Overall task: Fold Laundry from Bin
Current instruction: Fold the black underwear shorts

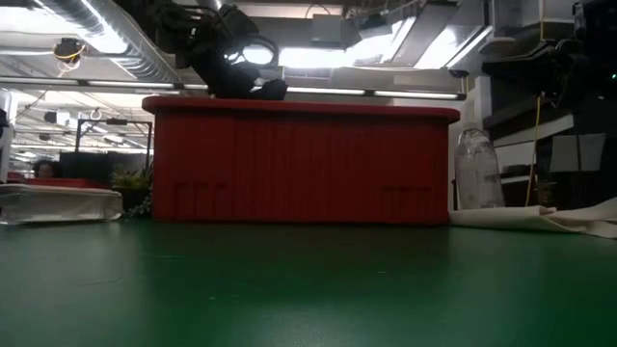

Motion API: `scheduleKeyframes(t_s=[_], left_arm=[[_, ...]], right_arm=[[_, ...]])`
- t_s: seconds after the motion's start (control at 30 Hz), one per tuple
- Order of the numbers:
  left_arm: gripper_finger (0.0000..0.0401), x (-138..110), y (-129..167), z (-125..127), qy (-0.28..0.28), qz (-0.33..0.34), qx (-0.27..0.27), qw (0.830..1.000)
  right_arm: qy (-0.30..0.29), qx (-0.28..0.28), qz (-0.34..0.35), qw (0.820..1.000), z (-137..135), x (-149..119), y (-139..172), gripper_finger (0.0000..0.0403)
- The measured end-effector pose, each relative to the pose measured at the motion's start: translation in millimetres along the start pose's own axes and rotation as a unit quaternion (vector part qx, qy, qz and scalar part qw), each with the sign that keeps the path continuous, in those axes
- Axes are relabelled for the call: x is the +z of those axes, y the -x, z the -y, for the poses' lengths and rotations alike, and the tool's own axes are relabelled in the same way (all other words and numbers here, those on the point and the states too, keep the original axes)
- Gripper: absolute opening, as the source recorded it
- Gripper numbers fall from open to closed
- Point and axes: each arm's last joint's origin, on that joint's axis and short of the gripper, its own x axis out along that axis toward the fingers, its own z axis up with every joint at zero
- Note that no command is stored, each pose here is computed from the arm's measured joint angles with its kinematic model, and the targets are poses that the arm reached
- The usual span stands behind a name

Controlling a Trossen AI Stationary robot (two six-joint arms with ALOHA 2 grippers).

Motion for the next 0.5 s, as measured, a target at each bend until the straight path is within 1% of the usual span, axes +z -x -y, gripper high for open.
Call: scheduleKeyframes(t_s=[0.1, 0.17, 0.4, 0.5], left_arm=[[0.0129, 1.7, -2.6, -5.0, 0.007, 0.001, 0.008, 1.000], [0.0110, 2.5, -3.6, -6.8, 0.010, 0.002, 0.010, 1.000], [0.0012, 5.6, -2.6, -6.9, 0.003, 0.012, 0.003, 1.000], [0.0006, 11.4, 2.2, -7.0, 0.007, 0.024, -0.006, 1.000]], right_arm=[[0.000, 0.000, 0.000, 1.000, 0.0, 0.0, 0.0, 0.0019], [0.000, 0.000, 0.000, 1.000, 0.0, 0.0, 0.0, 0.0019], [0.000, 0.000, 0.000, 1.000, 0.0, 0.0, 0.0, 0.0019], [0.000, 0.000, 0.000, 1.000, 0.0, 0.0, 0.0, 0.0019]])
